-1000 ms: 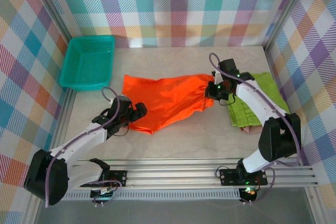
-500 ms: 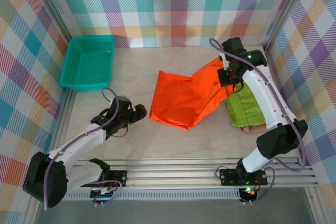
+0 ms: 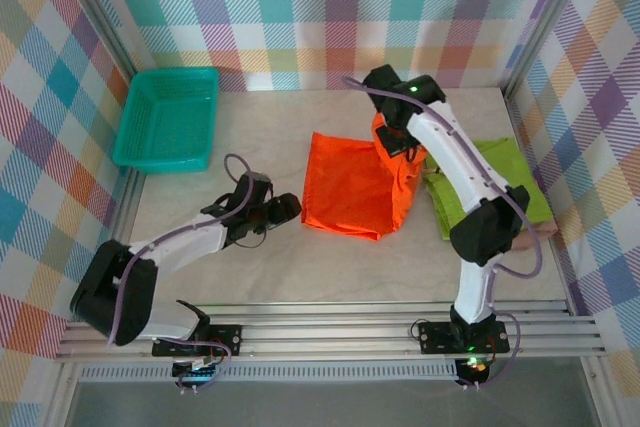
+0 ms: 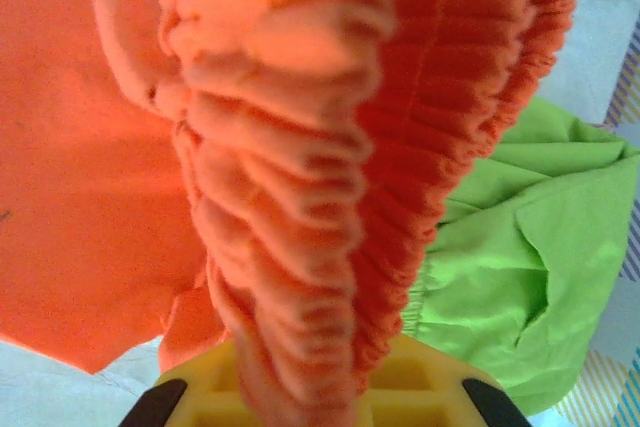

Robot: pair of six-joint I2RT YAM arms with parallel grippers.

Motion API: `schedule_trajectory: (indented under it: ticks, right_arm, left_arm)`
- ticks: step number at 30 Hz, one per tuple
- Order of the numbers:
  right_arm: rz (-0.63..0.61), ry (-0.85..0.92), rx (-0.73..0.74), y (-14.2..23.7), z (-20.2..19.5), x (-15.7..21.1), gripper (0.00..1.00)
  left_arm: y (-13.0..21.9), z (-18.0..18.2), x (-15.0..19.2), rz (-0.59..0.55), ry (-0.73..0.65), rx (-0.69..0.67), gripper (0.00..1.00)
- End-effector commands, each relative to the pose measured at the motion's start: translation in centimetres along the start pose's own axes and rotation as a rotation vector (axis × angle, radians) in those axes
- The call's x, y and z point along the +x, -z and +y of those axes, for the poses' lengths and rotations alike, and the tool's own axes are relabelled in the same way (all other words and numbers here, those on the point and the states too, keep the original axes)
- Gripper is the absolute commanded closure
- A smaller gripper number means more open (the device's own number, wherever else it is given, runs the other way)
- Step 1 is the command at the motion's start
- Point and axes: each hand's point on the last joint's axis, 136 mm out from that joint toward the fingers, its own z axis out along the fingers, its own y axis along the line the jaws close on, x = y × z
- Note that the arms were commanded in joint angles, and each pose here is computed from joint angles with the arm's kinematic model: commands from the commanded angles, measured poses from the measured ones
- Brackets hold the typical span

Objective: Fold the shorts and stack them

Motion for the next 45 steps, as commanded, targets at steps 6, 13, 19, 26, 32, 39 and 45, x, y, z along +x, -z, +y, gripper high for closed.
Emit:
schedule_trajectory:
  ticks: [6,13,19,26,32,39,45]
  right_arm:
    - [0.031,-0.006,0.014,-0.6,2.6,-1.2,1.00]
    - [0.050,0.033,-0.019,-1.8,5.8,-2.0,1.00]
    - [0.077,0.037,-0.110,-2.8,9.5,-2.3,1.00]
    - [0.143,0.040,-0.246,-4.9,15.5,-1.7,1.00]
    - [0.233,-0.012,-0.433,-6.1,21.1,-0.9,0.88]
    - [0.098,-0.128,-0.832,0.8,24.0,-5.1,0.26]
    - [-0.117,-0.354,-0.904,5.6,15.5,-7.6,0.04]
  left_arm:
    - [-4.5,-3.4,1.0,0.078,-0.009,0.077,0.49]
    - [-7.4,-2.0,3.9,0.134,-0.033,-0.006,0.77]
    - [-7.1,-1.0,6.3,0.140,-0.037,-0.041,0.89]
    - [-7.3,0.1,9.1,0.158,-0.035,-0.069,0.90]
    - [-7.3,0.2,9.5,0.155,-0.034,-0.070,0.89]
    - [-4.1,-0.3,7.6,0.051,0.020,-0.042,0.51]
    - [1.5,-2.1,4.8,-0.061,0.014,0.024,0.11]
